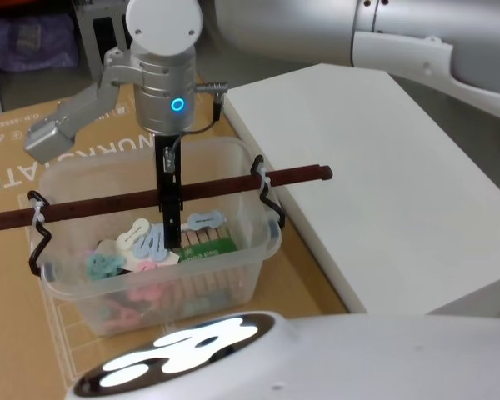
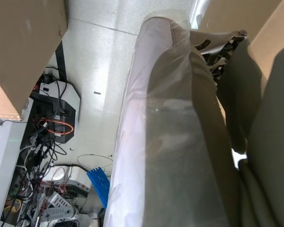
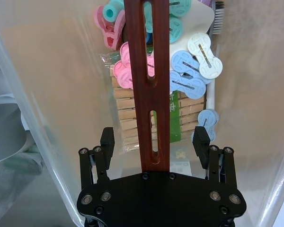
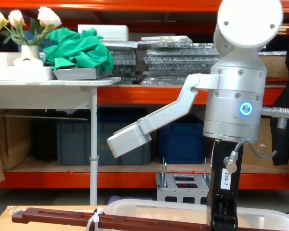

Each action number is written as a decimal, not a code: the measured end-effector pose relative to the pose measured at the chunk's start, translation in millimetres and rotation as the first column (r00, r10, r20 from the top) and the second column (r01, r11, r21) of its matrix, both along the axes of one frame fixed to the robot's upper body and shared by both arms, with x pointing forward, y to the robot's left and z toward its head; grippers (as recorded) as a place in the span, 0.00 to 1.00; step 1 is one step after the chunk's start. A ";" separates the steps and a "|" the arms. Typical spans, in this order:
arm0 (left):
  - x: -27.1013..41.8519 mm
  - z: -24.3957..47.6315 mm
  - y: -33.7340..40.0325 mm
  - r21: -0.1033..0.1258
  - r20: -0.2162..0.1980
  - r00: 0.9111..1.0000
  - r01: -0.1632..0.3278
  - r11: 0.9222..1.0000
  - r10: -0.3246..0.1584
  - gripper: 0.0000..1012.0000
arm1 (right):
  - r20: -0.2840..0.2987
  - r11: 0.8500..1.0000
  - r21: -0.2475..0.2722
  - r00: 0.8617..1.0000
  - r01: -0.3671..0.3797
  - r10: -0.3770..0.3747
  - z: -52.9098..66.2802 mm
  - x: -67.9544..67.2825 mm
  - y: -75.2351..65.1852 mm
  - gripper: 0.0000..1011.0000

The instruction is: Use one hand to grasp the basket and place it at the designated location.

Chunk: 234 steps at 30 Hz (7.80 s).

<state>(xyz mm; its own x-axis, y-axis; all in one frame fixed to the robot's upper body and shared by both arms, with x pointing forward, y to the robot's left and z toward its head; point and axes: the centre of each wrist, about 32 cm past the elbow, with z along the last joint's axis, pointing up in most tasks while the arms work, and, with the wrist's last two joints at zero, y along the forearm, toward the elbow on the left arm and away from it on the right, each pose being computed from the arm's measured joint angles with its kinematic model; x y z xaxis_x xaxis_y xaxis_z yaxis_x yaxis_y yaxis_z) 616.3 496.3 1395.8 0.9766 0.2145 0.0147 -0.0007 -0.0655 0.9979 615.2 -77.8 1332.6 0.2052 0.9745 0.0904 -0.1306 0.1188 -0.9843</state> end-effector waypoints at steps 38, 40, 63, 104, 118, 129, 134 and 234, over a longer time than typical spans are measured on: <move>0.0 0.0 -0.1 0.000 0.000 1.000 0.000 1.000 0.000 0.00 | 0.069 0.999 0.026 0.997 -0.035 0.033 49.2 -1.3 1.8 0.99; 0.0 0.0 0.1 0.000 0.000 1.000 0.000 1.000 0.000 0.00 | 0.048 0.999 0.023 0.998 -0.037 0.036 49.7 1.7 2.1 0.99; 0.0 0.0 0.0 0.000 0.000 1.000 0.000 1.000 0.000 0.00 | 0.128 0.997 0.077 0.992 -0.032 0.022 103.2 -7.6 -11.4 0.99; 0.0 0.0 0.0 0.000 0.000 1.000 0.000 1.000 0.000 0.00 | 0.259 0.994 0.102 0.963 0.045 -0.070 164.7 -45.0 -31.3 0.99; 0.0 0.0 0.0 0.000 0.000 1.000 0.000 1.000 0.000 0.00 | 0.258 0.994 0.102 0.964 0.044 -0.069 164.0 -43.9 -30.6 0.99; 0.0 0.0 0.0 0.000 0.000 1.000 0.000 1.000 0.000 0.00 | 0.236 0.992 0.118 0.969 0.052 -0.079 152.7 -35.4 -34.5 0.99; 0.0 0.0 0.0 0.000 0.000 1.000 0.000 1.000 0.000 0.00 | 0.219 0.992 0.120 0.973 0.051 -0.076 145.0 -29.0 -33.5 0.99; 0.0 0.0 0.0 0.000 0.000 1.000 0.000 1.000 0.000 0.00 | -0.059 1.000 -0.025 0.998 -0.012 0.011 17.2 15.9 19.2 0.99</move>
